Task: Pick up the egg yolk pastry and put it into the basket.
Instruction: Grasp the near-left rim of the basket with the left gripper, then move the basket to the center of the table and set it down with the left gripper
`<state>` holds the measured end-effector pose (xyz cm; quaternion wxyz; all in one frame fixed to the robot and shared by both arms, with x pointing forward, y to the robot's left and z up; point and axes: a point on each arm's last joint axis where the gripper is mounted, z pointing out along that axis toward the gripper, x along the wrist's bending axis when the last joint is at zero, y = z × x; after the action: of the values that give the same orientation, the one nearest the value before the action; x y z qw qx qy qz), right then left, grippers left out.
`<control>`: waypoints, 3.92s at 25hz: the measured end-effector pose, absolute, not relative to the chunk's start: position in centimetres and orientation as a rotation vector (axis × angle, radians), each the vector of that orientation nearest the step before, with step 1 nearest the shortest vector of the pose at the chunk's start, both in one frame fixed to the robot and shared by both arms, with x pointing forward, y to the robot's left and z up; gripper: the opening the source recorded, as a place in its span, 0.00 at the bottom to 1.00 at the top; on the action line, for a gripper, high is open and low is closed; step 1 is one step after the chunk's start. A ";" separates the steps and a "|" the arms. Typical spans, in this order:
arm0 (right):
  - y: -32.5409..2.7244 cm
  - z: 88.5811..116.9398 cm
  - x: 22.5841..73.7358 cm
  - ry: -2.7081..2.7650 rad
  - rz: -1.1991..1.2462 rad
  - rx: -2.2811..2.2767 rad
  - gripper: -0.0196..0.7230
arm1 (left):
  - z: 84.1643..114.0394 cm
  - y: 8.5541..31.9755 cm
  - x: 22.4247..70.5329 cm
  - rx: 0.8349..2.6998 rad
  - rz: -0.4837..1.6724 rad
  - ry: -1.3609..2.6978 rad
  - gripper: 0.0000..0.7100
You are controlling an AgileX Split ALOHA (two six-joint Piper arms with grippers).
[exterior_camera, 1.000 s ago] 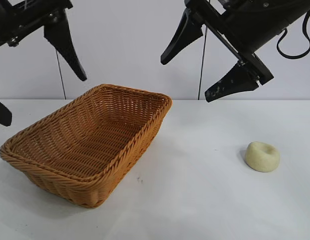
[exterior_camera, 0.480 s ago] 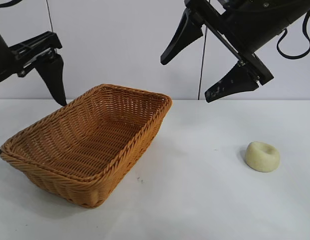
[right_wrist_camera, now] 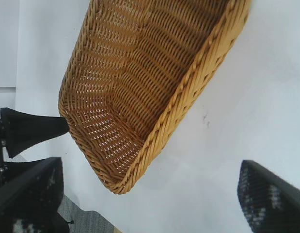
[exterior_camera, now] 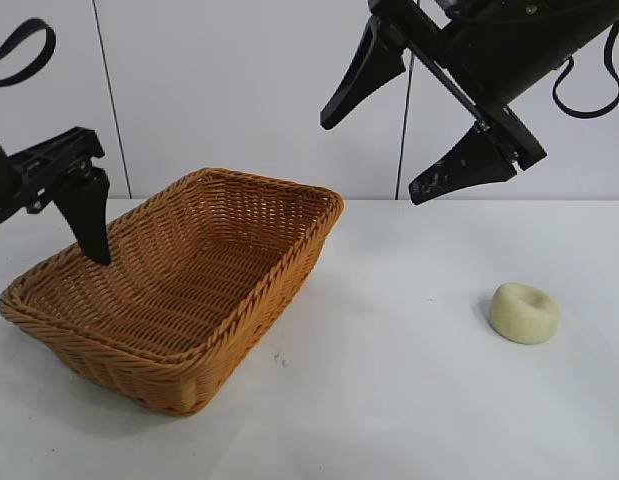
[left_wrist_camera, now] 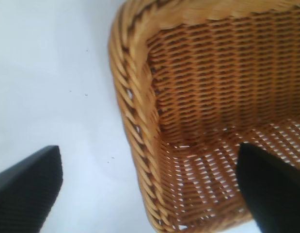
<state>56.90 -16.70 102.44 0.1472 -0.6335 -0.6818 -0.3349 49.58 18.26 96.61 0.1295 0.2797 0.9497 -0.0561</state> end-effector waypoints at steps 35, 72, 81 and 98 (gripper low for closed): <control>-16.7 102.4 56.9 -1.962 -0.964 -1.823 0.96 | 90.8 15.8 51.9 0.761 -0.142 2.691 0.98; -16.7 102.4 56.9 -1.966 -0.958 -1.820 0.96 | 91.2 16.8 54.0 0.839 -0.172 2.754 0.12; -16.7 102.4 56.9 -1.971 -0.956 -1.820 0.96 | 93.0 18.6 58.8 1.314 -0.220 2.571 0.12; -16.8 102.4 56.8 -1.979 -0.948 -1.817 0.96 | 95.2 17.0 63.1 2.000 -0.228 2.120 0.12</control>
<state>56.82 -16.76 102.37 0.1458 -0.6310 -0.6872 -0.3291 63.12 16.96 95.19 0.1088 0.6801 0.7209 -0.0775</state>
